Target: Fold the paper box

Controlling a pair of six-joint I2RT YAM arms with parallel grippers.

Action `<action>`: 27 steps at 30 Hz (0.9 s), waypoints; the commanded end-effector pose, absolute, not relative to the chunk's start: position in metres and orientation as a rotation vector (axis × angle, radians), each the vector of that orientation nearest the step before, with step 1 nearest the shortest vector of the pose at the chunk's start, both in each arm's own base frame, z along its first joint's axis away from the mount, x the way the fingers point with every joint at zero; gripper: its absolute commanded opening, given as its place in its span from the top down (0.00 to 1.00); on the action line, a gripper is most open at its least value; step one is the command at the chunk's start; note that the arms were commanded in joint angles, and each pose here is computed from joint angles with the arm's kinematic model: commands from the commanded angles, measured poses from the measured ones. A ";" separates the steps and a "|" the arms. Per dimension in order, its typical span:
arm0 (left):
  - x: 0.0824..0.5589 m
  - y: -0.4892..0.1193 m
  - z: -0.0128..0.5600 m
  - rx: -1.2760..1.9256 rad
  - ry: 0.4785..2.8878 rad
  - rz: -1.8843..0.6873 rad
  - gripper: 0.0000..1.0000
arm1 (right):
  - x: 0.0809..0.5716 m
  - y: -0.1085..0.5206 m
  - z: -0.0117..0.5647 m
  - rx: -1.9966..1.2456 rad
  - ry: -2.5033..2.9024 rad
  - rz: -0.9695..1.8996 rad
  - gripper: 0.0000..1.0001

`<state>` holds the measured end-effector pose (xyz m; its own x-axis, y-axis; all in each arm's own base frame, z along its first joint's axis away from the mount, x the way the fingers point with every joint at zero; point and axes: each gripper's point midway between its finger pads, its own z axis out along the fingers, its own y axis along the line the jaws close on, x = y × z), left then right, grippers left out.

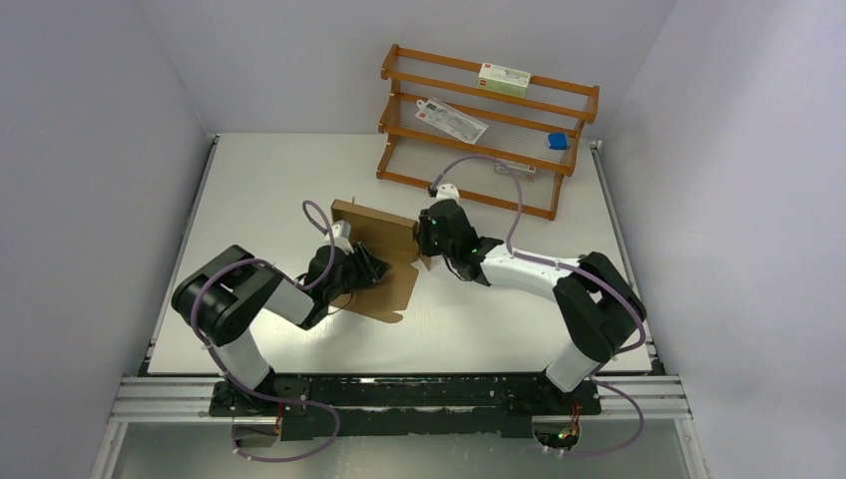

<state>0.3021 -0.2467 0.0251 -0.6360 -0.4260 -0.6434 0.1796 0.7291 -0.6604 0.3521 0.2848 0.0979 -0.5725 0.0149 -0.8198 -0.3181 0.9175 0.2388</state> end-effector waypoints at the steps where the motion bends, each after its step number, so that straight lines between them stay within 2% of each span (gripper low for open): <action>1: 0.282 -0.229 -0.016 -0.231 2.224 -0.785 0.57 | 0.340 0.278 0.090 -0.261 2.152 0.481 0.78; 13: 0.281 -0.226 -0.020 -0.244 2.231 -0.754 0.58 | 0.314 0.267 0.102 -0.335 2.097 0.673 0.73; 22: 0.281 -0.235 -0.015 -0.220 2.224 -0.775 0.58 | 0.299 0.303 0.104 -0.500 2.024 0.913 0.74; 27: 0.279 -0.237 -0.013 -0.205 2.223 -0.774 0.58 | 0.303 0.309 0.105 -0.524 1.984 0.928 0.72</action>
